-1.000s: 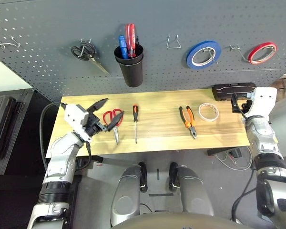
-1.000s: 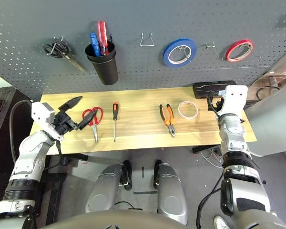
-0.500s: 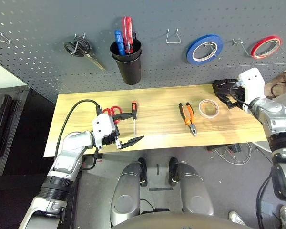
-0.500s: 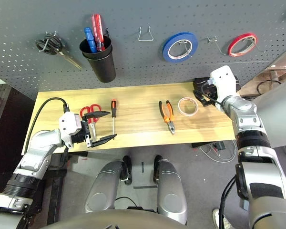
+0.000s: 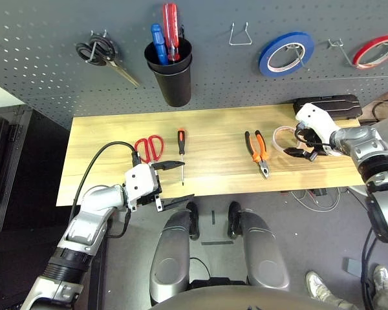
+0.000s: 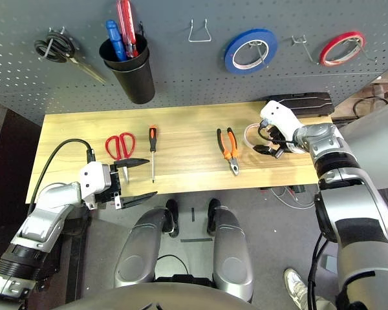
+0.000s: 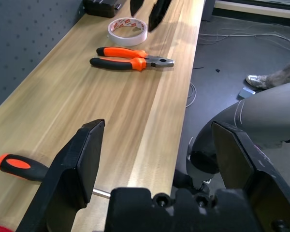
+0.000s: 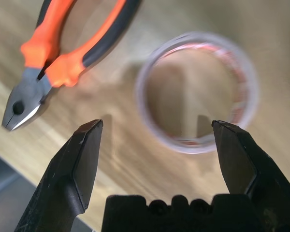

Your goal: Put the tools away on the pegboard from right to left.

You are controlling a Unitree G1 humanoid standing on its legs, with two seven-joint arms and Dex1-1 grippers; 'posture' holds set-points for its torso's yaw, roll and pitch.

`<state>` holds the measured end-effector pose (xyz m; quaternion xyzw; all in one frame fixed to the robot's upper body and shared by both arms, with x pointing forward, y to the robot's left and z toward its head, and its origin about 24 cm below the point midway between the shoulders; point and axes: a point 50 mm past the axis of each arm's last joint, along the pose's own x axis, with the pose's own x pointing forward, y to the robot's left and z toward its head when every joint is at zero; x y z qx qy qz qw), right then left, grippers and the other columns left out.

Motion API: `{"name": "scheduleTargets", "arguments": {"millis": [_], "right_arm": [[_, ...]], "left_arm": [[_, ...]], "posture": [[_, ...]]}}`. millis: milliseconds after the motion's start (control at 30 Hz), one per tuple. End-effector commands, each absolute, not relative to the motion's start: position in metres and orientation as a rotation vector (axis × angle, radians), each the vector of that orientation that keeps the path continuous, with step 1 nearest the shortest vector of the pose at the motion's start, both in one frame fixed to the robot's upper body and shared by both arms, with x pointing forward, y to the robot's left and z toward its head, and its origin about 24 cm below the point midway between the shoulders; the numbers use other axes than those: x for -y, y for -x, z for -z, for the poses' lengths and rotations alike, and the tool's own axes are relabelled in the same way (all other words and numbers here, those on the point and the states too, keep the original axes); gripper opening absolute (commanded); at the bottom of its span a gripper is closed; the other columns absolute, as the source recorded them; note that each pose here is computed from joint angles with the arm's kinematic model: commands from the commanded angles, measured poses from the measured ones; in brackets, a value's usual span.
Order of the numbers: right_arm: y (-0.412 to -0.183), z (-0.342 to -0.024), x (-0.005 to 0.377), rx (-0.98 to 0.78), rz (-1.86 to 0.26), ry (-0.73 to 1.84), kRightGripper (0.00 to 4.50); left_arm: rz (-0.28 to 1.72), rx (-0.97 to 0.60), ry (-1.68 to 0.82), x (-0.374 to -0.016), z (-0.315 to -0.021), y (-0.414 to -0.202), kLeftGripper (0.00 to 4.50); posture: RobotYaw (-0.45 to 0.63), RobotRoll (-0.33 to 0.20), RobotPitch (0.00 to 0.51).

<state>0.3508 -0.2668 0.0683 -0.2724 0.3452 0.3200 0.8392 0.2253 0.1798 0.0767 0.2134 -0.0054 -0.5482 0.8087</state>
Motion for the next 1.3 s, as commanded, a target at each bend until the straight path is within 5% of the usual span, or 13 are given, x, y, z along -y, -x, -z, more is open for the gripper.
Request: {"name": "scheduleTargets", "arguments": {"millis": [33,333,400,767,1067,1300], "right_arm": [[-0.348,-0.059,0.266,-0.773,-0.682,0.604,4.5],[-0.346,-0.045,0.258,-0.835,-0.695,0.679,4.5],[-0.345,-0.042,0.259,-0.849,-0.684,0.686,4.13],[-0.346,-0.043,0.26,-0.809,-0.652,0.74,0.1],[-0.342,-0.049,0.273,-0.674,-0.608,0.763,0.04],[-0.317,-0.045,0.286,-0.469,-0.504,0.837,0.04]], "left_arm": [[1.181,-0.02,-0.455,-0.179,-0.073,-0.218,4.48],[1.172,-0.02,-0.452,-0.176,-0.076,-0.215,4.48],[1.169,-0.021,-0.452,-0.175,-0.077,-0.214,4.5],[1.162,-0.021,-0.458,-0.175,-0.076,-0.215,4.5],[1.163,0.036,-0.443,-0.17,-0.08,-0.222,4.5],[1.167,0.096,-0.408,-0.164,-0.086,-0.226,4.5]], "posture": [[0.12,0.0,0.381],[0.15,0.0,0.393],[0.16,0.0,0.394],[0.16,0.0,0.379],[0.15,0.0,0.328],[0.14,0.0,0.277]]}}
